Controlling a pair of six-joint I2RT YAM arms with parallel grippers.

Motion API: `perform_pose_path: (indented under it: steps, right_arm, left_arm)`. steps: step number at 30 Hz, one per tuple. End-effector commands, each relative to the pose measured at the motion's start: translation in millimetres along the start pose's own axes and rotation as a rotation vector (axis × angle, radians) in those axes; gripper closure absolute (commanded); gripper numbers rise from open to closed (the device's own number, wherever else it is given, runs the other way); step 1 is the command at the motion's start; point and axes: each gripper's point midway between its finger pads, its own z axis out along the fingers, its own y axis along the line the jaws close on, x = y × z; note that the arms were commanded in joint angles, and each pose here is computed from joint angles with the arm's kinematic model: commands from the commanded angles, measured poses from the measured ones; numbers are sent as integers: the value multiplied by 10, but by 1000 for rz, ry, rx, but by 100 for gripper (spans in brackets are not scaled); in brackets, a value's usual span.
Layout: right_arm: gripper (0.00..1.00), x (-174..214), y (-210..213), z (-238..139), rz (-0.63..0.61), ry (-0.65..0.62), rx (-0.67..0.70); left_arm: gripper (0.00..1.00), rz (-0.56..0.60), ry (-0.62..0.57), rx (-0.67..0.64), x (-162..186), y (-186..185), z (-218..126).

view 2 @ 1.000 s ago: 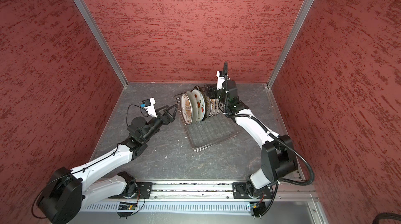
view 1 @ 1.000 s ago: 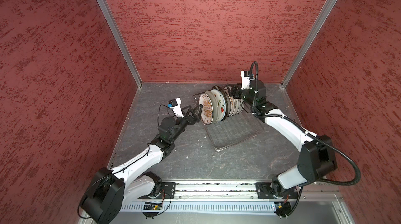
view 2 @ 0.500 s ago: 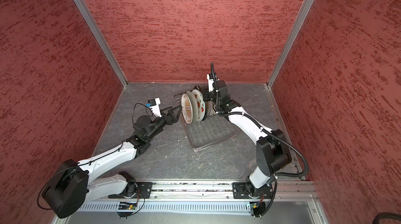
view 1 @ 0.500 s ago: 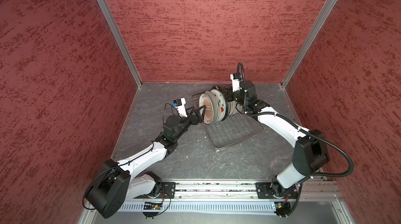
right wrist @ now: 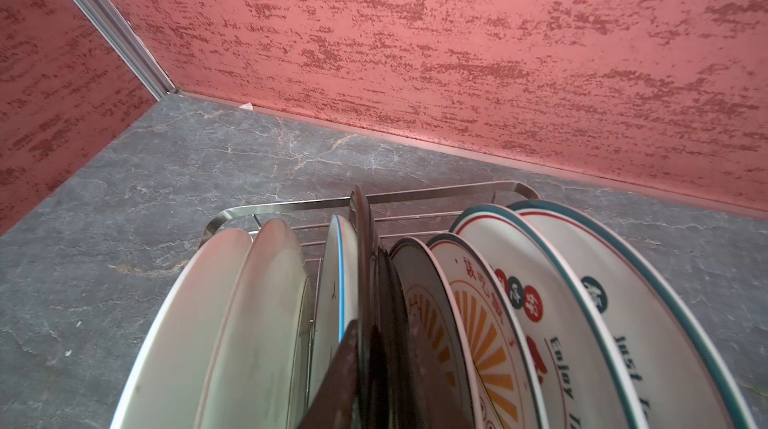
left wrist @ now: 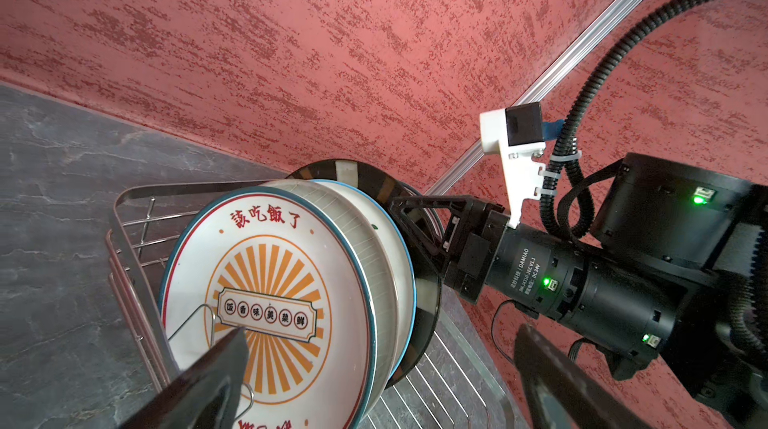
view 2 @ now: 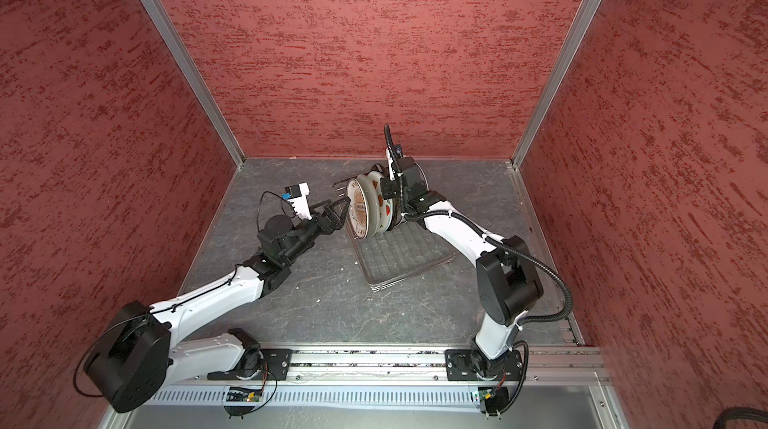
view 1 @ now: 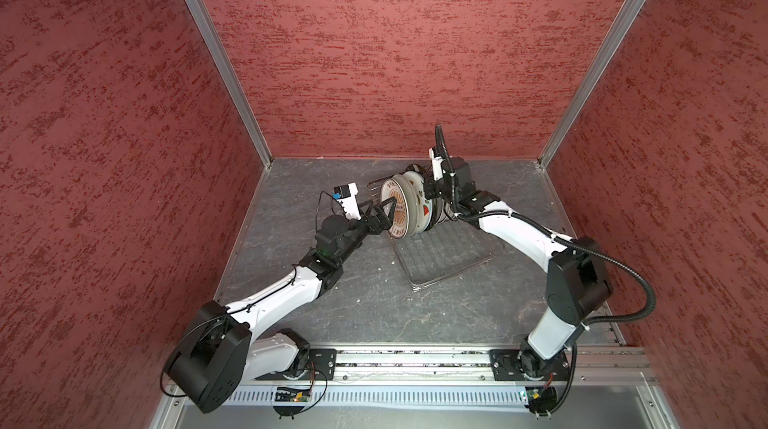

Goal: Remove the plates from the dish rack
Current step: 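Reach both grippers toward the plate rack from either side, then grasp the dark-rimmed cream plate with the right gripper and lift it out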

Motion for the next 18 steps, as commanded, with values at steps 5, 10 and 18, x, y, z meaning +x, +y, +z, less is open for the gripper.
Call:
perform_pose_path:
  steps: [5, 10, 18]
  right_arm:
    - [79, 39, -62, 100, -1, 33, 56]
    - [85, 20, -76, 106, -9, 35, 67]
    - [94, -311, -52, -21, -107, -59, 148]
  left_arm:
    - [1, 6, 9, -16, 7, -16, 45]
    - [1, 2, 7, -20, 16, -10, 39]
    - [1, 9, -9, -49, 1, 50, 24]
